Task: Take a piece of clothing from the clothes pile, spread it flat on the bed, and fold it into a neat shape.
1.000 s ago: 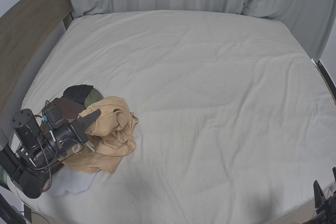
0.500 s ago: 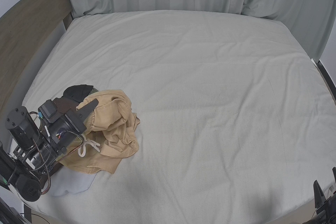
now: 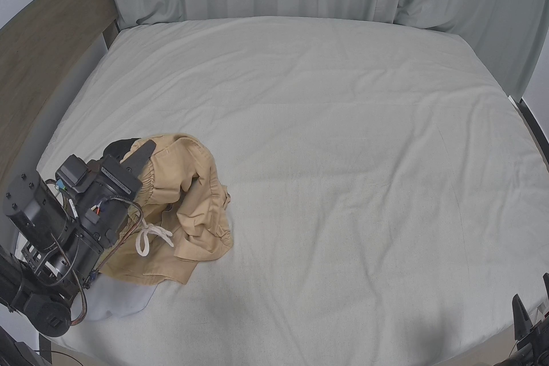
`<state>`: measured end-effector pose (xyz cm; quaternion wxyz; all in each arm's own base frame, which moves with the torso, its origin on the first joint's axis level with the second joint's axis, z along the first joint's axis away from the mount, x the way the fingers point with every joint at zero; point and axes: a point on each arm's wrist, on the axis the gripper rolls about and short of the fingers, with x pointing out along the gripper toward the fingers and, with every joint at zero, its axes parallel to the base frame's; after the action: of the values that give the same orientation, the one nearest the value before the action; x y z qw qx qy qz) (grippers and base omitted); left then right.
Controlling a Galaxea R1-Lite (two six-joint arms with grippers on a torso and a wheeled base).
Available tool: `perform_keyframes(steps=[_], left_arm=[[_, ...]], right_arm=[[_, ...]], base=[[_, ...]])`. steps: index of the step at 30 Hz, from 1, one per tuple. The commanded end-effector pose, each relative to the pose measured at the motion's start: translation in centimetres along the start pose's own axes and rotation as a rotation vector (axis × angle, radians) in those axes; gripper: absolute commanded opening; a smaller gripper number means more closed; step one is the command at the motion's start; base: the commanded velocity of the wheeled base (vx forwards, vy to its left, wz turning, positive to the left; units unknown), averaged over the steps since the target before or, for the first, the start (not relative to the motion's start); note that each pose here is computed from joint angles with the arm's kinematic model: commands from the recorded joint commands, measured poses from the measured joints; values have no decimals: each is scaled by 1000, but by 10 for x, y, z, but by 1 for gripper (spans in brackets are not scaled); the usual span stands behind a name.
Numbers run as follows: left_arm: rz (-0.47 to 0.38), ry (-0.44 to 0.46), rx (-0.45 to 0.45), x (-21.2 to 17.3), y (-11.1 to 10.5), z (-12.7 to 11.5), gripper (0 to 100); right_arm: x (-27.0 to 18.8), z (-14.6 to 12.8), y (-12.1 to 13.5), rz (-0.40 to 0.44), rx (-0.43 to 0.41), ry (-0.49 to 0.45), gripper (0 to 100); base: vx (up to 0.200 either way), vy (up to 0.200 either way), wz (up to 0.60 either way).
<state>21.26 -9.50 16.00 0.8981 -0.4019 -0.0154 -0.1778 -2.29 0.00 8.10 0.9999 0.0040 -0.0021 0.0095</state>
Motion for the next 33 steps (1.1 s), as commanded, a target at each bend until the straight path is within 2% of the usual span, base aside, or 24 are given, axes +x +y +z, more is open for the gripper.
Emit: perform_keyframes(steps=[1,4,9,14,15,19,27,33], left_arm=[[-36,-31,-42,1,-17,-2,0],[-40,-69,-68,2,-24,0,0],[-122,-116,-147,-9,-45,14,0],[-171,-112,-171,-20,-64,25,0],[-195,-119,-182,-23,-74,33,0],[-205,-127,-189,-29,-89,48,0],[-179,-107,-179,-31,-85,45,0],[-128,-42,-155,-33,-71,31,0]], right_arm=[[0,-5,0,-1,1,1,100],[0,-5,0,-1,1,1,100],[0,-5,0,1,1,1,100],[0,-5,0,1,0,1,100],[0,-5,0,-1,1,1,100],[0,-5,0,1,1,1,100],[0,-5,0,-1,1,1,100],[0,-5,0,-1,3,1,100]], base=[[0,0,0],[0,0,0],[0,0,0],[0,0,0],[0,0,0],[0,0,0],[0,0,0],[0,0,0]])
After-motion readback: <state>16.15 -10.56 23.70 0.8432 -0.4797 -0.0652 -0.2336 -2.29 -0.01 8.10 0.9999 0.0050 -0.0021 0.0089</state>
